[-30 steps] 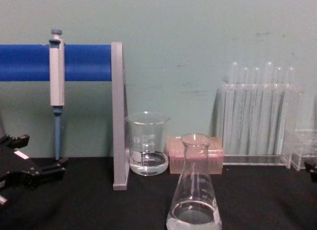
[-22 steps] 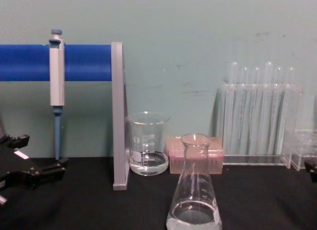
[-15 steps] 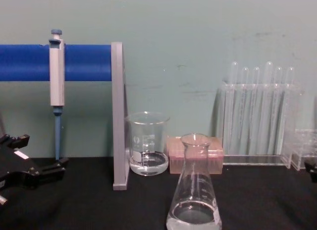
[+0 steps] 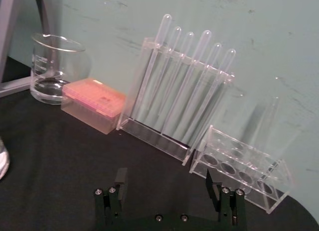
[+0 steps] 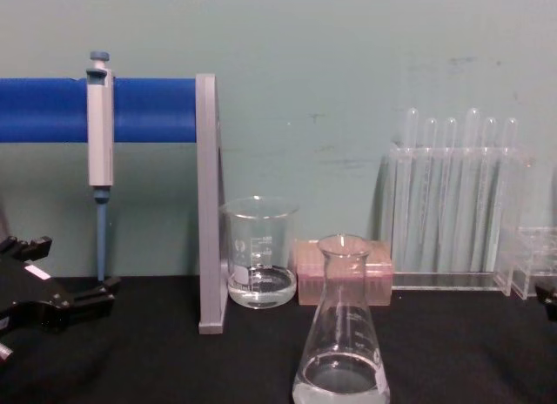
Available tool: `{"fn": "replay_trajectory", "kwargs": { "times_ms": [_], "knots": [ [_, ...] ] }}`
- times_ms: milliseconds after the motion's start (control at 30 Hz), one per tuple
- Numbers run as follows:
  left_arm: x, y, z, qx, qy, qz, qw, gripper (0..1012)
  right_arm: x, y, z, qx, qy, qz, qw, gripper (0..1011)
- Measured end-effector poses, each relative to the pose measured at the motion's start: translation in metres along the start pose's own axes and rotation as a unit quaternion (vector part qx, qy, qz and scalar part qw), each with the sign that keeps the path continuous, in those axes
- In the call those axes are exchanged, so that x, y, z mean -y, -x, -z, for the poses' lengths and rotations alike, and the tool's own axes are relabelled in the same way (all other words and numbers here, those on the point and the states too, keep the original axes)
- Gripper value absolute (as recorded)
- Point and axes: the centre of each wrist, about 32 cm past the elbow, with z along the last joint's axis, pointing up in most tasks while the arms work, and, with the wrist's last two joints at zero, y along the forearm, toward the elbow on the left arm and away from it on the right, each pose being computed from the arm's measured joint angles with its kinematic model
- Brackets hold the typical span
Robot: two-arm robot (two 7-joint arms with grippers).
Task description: Grasp the erlenmeyer flask with one hand, shake it three times, then place it back.
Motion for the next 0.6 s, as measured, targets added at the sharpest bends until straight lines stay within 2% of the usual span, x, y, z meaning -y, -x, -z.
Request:
{"fn": "replay_trajectory", "kwargs": {
  "times_ms": [300, 433, 600],
  "knots": [
    [0.0000, 0.0000, 0.0000, 0.000, 0.000, 0.000, 1.0000, 1001, 0.009, -0.002, -0.008, -0.036, -0.002, -0.033, 0.9988, 1003],
    [0.0000, 0.0000, 0.0000, 0.000, 0.000, 0.000, 1.0000, 1001, 0.014, -0.002, -0.012, -0.057, -0.005, -0.056, 0.9968, 1003],
    [0.0000, 0.0000, 0.0000, 0.000, 0.000, 0.000, 1.0000, 1001, 0.020, 0.001, -0.017, -0.085, -0.012, -0.099, 0.9914, 1003]
  ]
}}
